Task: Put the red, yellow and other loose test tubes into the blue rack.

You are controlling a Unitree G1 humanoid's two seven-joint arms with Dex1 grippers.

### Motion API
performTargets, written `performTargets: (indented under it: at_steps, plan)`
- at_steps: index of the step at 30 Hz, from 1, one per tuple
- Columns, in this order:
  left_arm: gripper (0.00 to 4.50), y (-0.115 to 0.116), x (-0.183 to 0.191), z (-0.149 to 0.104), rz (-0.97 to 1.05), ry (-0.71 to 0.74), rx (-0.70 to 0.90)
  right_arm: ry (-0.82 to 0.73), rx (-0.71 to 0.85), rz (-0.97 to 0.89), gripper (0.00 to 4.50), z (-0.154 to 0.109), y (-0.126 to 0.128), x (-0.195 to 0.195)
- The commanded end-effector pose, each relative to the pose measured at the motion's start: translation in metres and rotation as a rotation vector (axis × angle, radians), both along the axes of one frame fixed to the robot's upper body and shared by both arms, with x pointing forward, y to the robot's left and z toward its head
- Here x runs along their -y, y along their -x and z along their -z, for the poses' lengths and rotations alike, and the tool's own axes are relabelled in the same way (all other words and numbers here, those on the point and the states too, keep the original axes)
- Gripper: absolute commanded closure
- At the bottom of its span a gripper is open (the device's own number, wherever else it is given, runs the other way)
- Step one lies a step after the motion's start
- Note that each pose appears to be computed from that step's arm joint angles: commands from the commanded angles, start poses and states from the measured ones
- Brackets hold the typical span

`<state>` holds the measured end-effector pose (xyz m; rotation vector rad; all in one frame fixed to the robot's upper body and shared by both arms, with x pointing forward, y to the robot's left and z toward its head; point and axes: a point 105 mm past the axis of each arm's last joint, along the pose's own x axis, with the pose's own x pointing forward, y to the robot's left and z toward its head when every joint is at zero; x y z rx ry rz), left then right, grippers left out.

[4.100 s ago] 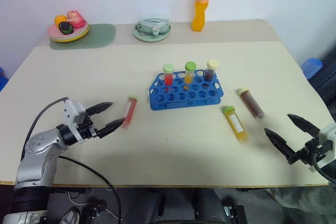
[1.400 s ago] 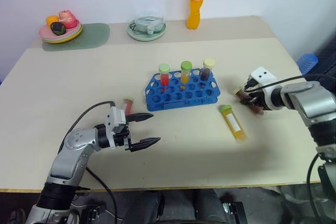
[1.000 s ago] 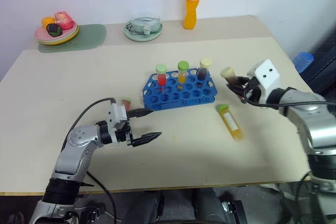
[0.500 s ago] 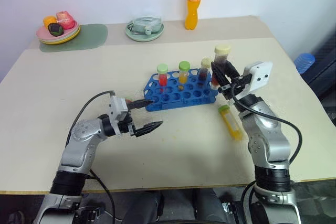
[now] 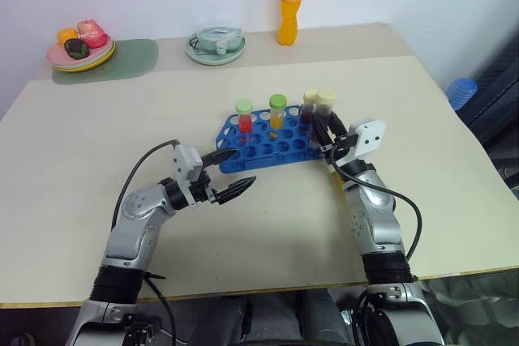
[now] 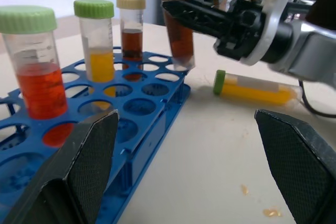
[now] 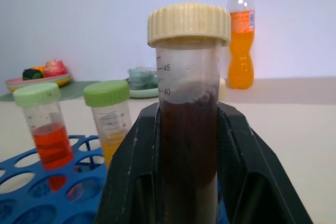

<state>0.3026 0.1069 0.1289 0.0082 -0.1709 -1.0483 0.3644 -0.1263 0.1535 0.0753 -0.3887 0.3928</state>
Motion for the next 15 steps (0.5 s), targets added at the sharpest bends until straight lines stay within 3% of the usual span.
performTargets:
  at_steps: [1,15]
  plan:
    - [0.25,0.0029,0.0056,-0.0108,0.010,0.021,0.039,0.003,0.019,-0.011,3.64,0.0010,0.0002,-0.0065]
    - [0.25,0.0034,0.0068,-0.0119,0.017,0.016,0.035,-0.001,0.021,0.007,3.64,0.0105,-0.0083,-0.0163]
